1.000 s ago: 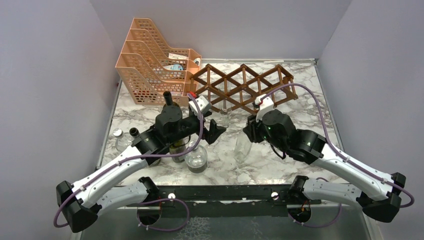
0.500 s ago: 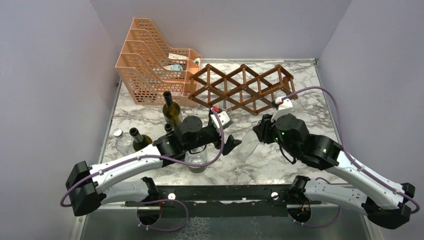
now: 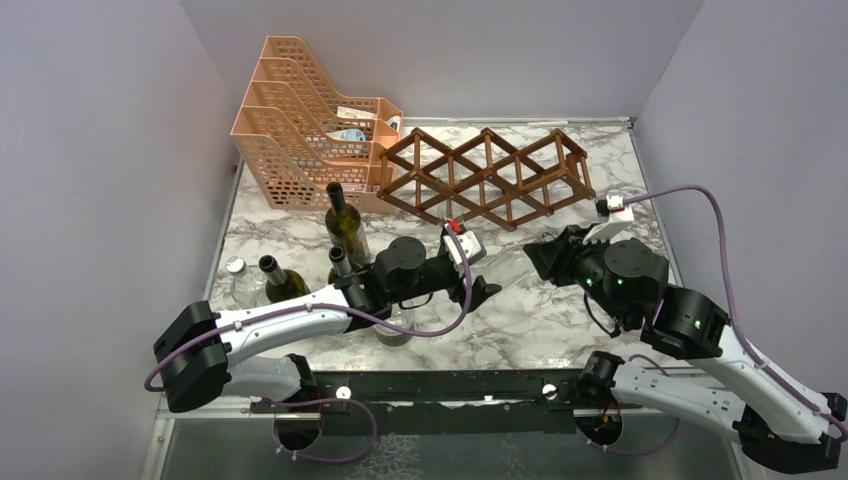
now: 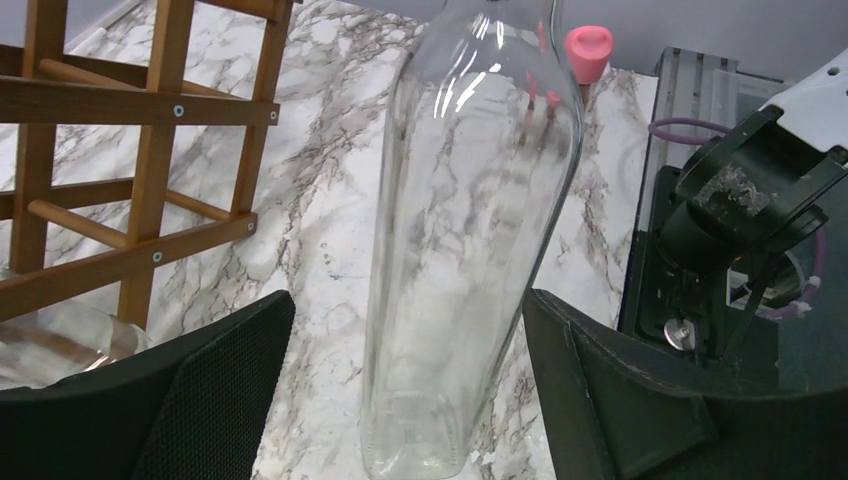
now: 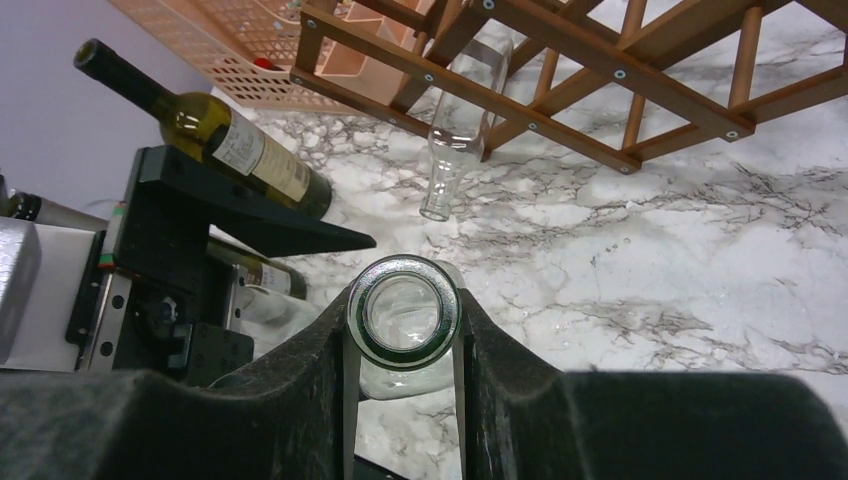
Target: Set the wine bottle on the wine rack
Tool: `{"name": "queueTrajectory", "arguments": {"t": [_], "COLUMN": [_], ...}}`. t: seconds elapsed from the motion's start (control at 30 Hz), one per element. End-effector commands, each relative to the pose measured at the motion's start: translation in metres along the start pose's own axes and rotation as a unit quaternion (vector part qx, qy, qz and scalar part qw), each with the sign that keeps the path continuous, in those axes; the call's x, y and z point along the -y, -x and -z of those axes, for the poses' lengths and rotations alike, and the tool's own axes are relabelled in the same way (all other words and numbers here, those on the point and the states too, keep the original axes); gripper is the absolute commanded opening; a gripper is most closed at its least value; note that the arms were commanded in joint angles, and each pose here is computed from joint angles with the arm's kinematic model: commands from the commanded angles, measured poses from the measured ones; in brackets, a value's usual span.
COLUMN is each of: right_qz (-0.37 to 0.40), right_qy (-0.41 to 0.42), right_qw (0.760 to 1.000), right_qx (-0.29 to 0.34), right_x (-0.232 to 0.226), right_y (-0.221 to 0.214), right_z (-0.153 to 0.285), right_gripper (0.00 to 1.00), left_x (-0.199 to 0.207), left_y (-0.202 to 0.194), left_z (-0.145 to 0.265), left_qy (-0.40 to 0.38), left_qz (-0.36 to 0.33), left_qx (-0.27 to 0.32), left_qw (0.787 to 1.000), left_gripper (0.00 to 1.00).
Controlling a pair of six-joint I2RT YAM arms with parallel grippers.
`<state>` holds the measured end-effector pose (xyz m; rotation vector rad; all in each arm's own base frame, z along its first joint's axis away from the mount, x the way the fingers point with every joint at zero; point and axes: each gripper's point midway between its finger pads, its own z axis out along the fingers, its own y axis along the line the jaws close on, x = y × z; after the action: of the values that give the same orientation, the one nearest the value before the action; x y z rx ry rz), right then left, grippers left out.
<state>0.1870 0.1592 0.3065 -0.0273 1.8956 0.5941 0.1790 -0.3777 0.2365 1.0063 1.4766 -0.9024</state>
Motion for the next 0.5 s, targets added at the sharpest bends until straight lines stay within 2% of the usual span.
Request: {"name": "queueTrajectory", "arguments": {"t": [0.0, 0.2, 0.33, 0.4, 0.47], "right_qz": [-0.063, -0.06, -0.06, -0.066, -0.077], "right_qy": [0.034, 0.067, 0.08, 0.082, 0.08], "right_qw": [0.995, 0.993, 0.992, 0.992, 0.991], "right_qx": [0.07, 0.071, 0.071, 0.071, 0.068], "right_x": [-0.02, -0.033, -0.036, -0.036, -0.036], "right_y": [0.047, 0.055, 0.057, 0.057, 0.057], "right_z": [0.012, 0.017, 0.022, 0.024, 0.024], "right_gripper": [0.01, 0.01, 0.01, 0.01, 0.01], "left_x": [0.008, 0.015, 0.019, 0.019, 0.015], "left_y": [0.017, 0.01, 0.004, 0.0, -0.002], "left_z": [-0.006, -0.01, -0.013, -0.015, -0.017], "left_qy": [-0.022, -0.048, -0.057, -0.058, -0.044], "left_qz": [-0.012, -0.035, -0.024, -0.022, -0.024], "left_qx": [0.036, 0.029, 0.026, 0.024, 0.023], "left_qw": [0.999, 0.998, 0.998, 0.998, 0.998], "left_gripper": [0.88, 0.89, 0.87, 0.86, 0.8]}}
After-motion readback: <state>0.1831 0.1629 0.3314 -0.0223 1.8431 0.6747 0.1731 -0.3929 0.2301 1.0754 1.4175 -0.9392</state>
